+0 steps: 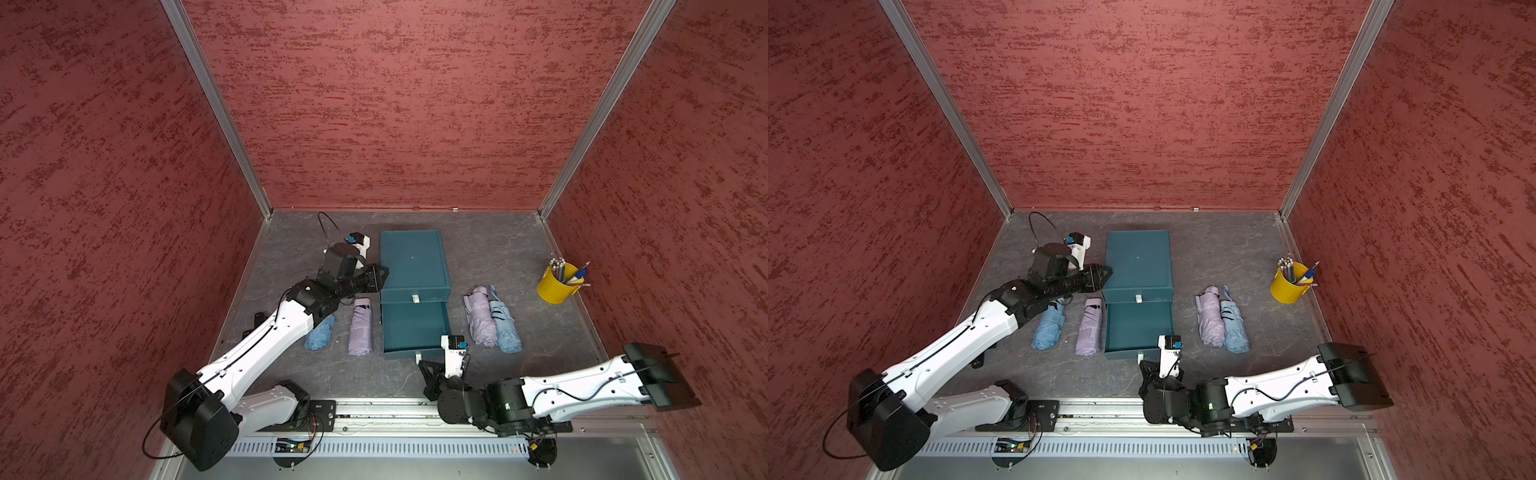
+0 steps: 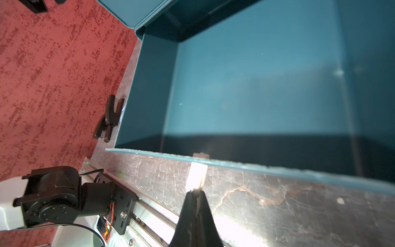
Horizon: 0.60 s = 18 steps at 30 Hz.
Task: Place the umbrella in the drawer by color
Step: Open the drawer in the storage box.
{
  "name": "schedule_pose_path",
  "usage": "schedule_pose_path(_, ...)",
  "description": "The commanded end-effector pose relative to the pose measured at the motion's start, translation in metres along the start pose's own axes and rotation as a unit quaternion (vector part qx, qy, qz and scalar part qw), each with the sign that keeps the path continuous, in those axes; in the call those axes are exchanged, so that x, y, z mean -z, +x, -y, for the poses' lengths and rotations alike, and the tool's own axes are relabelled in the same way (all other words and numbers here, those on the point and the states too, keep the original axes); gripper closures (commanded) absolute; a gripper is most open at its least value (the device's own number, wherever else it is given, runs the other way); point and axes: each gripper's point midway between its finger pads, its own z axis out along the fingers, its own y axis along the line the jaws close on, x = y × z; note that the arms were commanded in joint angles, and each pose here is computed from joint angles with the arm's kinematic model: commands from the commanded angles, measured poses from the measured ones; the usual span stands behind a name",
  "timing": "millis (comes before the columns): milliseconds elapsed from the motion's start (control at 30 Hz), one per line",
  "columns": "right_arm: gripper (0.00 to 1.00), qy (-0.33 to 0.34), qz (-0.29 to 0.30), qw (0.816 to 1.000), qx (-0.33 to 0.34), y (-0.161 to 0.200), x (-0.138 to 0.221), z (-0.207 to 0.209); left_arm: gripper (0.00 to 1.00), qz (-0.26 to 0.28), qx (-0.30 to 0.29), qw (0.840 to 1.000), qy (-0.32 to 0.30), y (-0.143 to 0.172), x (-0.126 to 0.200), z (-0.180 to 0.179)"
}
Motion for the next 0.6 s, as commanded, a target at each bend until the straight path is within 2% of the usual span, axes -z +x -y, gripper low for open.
schedule_pose_path(0,1.00,0.018,0.012,1.000,0.011,-0.001,0.002,0.003,0.60,-0.039,0.005,0.998,-0.049,0.021,-0.006,-0.025)
schedule_pose_path(100,1.00,0.028,0.006,0.999,0.017,0.001,0.001,0.004,0.55,-0.040,0.004,0.998,-0.046,0.021,-0.006,-0.024)
schedule_pose_path(133,0.92,0.030,0.004,0.999,0.023,0.001,0.002,0.002,0.53,-0.040,0.004,0.998,-0.046,0.021,-0.006,-0.024)
schedule_pose_path(200,0.60,0.043,0.002,0.998,0.044,-0.002,0.006,-0.003,0.51,-0.040,0.005,0.998,-0.046,0.021,-0.005,-0.024)
schedule_pose_path(233,0.52,0.049,0.004,0.997,0.054,-0.005,0.009,-0.005,0.50,-0.041,0.005,0.998,-0.046,0.021,-0.005,-0.023)
schedule_pose_path(400,0.50,0.113,0.015,0.985,0.128,-0.029,0.035,-0.011,0.50,-0.038,-0.001,0.999,-0.036,0.016,0.002,-0.016)
schedule_pose_path(567,0.46,0.175,0.028,0.969,0.173,-0.066,0.067,-0.016,0.47,-0.027,0.001,0.999,-0.017,0.007,0.012,-0.004)
